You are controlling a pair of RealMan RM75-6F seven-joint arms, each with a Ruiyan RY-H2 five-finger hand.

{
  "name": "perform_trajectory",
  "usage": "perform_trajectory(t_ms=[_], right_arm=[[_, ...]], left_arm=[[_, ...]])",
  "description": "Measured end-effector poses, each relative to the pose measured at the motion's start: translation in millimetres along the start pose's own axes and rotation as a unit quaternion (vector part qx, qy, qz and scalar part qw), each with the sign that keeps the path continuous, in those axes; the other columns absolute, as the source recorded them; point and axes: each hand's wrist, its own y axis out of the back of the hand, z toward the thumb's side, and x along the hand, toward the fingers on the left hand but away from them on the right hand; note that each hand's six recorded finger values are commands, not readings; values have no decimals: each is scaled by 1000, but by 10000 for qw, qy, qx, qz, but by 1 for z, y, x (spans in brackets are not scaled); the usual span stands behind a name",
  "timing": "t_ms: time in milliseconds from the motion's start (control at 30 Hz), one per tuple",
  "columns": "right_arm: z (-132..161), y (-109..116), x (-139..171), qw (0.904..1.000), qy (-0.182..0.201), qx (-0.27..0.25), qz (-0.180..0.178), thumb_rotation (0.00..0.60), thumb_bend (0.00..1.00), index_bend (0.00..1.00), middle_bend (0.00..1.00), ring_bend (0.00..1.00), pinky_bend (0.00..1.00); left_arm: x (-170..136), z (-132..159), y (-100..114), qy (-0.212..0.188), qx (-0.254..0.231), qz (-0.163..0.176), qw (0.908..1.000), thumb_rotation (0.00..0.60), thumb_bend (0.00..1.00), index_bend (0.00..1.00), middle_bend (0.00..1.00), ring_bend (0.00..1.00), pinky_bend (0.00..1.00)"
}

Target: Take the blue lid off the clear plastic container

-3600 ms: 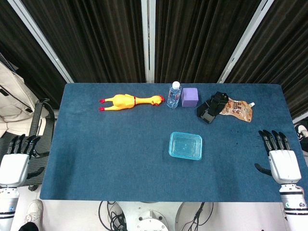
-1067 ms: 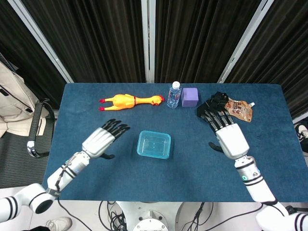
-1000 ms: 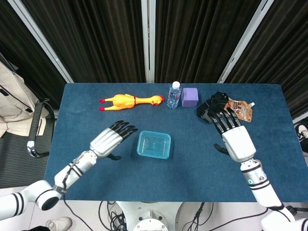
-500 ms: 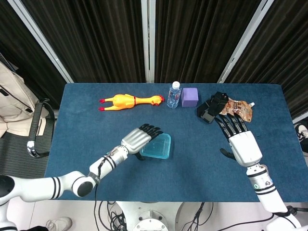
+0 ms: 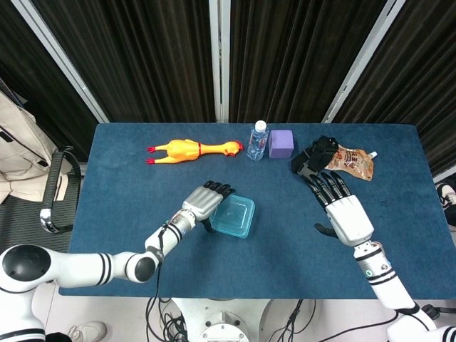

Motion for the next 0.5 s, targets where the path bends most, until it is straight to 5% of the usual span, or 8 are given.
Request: perform_trajectory(t_ms=[500], right_arm=[[0,-10,-1,10000,-7,-45,83,600,0,0,68,0,0]], left_arm=[[2,2,5,-46,-136,-8,9999,600,19,1,0,0,0]])
